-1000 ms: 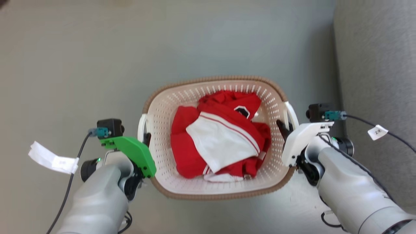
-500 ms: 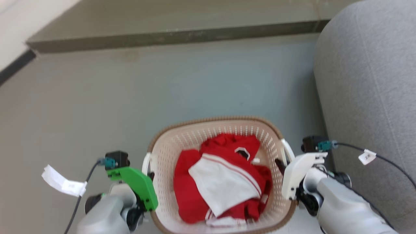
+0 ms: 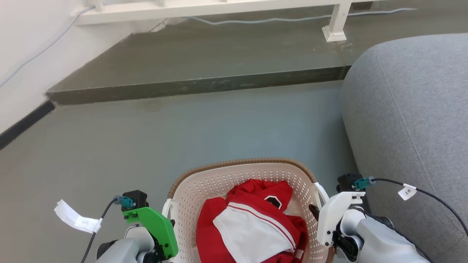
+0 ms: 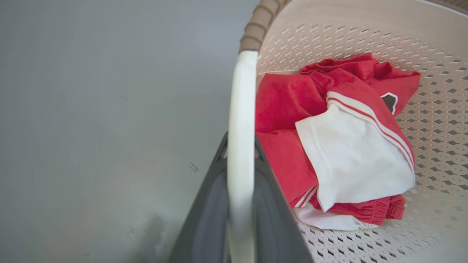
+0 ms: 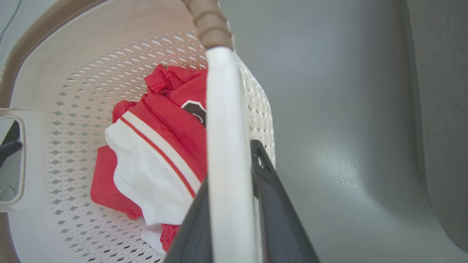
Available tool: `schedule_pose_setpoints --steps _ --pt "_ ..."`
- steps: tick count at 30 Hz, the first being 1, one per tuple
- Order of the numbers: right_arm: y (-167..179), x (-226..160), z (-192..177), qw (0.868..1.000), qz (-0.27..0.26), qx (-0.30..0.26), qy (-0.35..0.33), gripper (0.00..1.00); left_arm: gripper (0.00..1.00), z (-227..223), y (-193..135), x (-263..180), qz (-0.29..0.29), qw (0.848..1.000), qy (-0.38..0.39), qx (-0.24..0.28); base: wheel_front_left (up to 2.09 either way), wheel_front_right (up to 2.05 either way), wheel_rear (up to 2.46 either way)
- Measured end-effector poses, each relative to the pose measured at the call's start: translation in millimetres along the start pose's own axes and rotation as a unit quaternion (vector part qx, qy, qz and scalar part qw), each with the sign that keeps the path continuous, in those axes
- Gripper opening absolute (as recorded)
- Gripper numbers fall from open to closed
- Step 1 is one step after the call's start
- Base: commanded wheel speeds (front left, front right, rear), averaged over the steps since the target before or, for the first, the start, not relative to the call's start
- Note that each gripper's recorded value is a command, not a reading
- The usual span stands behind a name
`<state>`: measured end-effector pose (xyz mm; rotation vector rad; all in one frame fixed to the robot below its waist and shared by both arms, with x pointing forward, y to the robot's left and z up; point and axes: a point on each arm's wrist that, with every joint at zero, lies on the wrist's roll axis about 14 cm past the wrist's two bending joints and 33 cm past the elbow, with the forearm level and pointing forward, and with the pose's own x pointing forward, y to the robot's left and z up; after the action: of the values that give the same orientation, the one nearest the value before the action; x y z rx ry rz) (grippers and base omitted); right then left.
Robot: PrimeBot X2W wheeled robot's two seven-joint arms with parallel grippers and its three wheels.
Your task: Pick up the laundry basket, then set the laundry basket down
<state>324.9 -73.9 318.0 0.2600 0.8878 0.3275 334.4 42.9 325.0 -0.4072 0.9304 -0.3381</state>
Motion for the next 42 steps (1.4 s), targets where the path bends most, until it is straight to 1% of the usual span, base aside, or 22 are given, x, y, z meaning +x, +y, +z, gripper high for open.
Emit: schedule_pose_setpoints --steps 12,42 --pt "-0.3 -2.5 -2.8 1.0 0.0 0.017 0.012 0.0 0.0 -4.6 -1.8 -0.7 -0.001 1.0 0.022 0.003 0.0 0.0 0.0" --pt "-4.4 0.7 -7.3 0.999 0.003 0.021 0.029 0.0 0.0 -7.0 -1.6 5.2 -0.003 0.999 0.04 -0.002 0.0 0.0 0.0"
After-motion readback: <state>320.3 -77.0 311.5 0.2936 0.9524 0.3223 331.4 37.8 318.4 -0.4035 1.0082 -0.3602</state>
